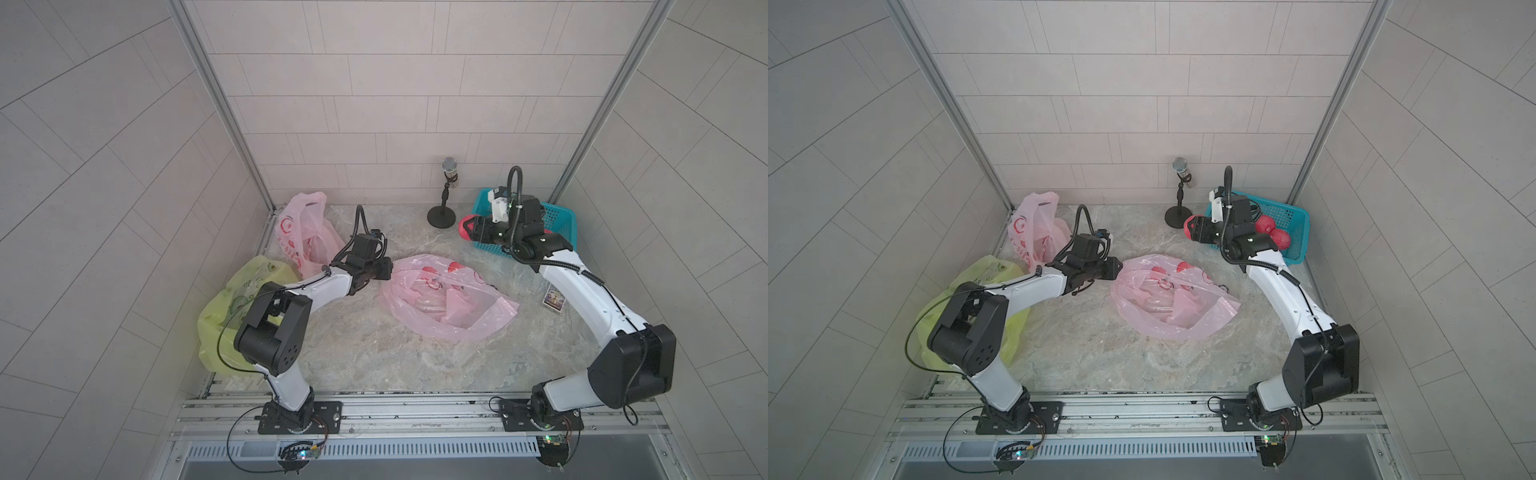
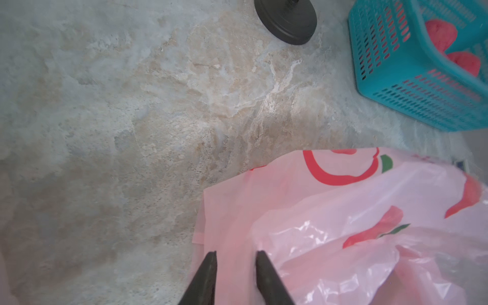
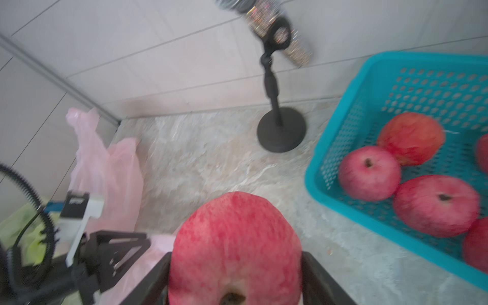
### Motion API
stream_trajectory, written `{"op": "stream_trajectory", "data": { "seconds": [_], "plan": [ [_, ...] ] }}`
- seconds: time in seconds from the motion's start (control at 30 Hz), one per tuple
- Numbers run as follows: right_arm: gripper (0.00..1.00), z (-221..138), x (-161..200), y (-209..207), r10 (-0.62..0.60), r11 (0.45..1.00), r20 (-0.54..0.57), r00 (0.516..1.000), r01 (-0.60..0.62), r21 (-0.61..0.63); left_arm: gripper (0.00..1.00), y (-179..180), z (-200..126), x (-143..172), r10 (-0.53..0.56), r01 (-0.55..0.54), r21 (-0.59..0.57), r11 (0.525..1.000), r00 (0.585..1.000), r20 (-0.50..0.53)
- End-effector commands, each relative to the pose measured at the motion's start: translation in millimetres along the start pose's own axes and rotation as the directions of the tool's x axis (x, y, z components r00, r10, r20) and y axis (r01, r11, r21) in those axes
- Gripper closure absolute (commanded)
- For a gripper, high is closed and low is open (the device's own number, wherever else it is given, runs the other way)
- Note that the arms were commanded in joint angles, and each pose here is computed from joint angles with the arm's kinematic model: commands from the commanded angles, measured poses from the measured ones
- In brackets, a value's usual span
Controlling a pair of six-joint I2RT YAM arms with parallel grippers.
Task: Untie the knot of a plastic bag & take out the apple
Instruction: Place the apple in the basket.
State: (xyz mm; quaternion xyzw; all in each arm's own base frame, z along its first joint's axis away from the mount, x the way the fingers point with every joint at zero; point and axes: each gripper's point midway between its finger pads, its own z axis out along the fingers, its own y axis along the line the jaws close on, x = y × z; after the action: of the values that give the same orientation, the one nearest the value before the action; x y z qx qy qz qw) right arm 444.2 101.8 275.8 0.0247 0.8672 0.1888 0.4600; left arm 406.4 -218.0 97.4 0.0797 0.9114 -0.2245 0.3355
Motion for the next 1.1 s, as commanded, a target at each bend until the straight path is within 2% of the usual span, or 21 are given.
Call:
{"op": "stream_trajectory", "data": {
  "seconds": [0.0, 0.1, 0.27, 0.43, 0.53, 0.77, 1.07],
  "plan": [
    [0.28, 18.7, -22.9, -36.1, 0.000, 0.992, 0.075, 0.997, -0.009, 0.127, 0.51, -15.9, -12.6, -21.2, 0.010, -0.013, 0.060, 0.998, 0.999, 0.044],
    [0.28, 37.2, -40.8, -66.6, -0.002, 0.979, 0.110, 0.994, -0.021, 0.202, 0.41, -28.4, -19.3, -26.2, 0.001, -0.009, 0.124, 0.992, 0.998, 0.058],
    [0.27, 60.4, -62.1, -130.5, 0.007, 0.941, 0.158, 0.987, -0.060, 0.334, 0.35, -43.0, -45.9, -40.9, 0.018, -0.036, 0.174, 0.984, 0.994, 0.106],
    [0.27, 72.8, -69.5, -187.2, 0.052, 0.905, 0.173, 0.984, -0.120, 0.408, 0.28, -50.7, -71.3, -48.7, 0.057, -0.082, 0.180, 0.980, 0.989, 0.139],
    [0.27, 81.9, -65.7, -210.4, 0.070, 0.889, 0.161, 0.985, -0.135, 0.438, 0.24, -52.0, -82.5, -54.9, 0.066, -0.099, 0.173, 0.980, 0.980, 0.186],
    [0.27, 107.4, -44.5, -249.8, 0.121, 0.872, 0.122, 0.985, -0.164, 0.462, 0.22, -56.9, -105.8, -67.2, 0.089, -0.127, 0.157, 0.979, 0.970, 0.227],
    [0.27, 128.6, -18.0, -278.3, 0.167, 0.857, 0.079, 0.983, -0.184, 0.481, 0.20, -57.9, -119.4, -65.9, 0.090, -0.127, 0.150, 0.981, 0.969, 0.231]
  ]
}}
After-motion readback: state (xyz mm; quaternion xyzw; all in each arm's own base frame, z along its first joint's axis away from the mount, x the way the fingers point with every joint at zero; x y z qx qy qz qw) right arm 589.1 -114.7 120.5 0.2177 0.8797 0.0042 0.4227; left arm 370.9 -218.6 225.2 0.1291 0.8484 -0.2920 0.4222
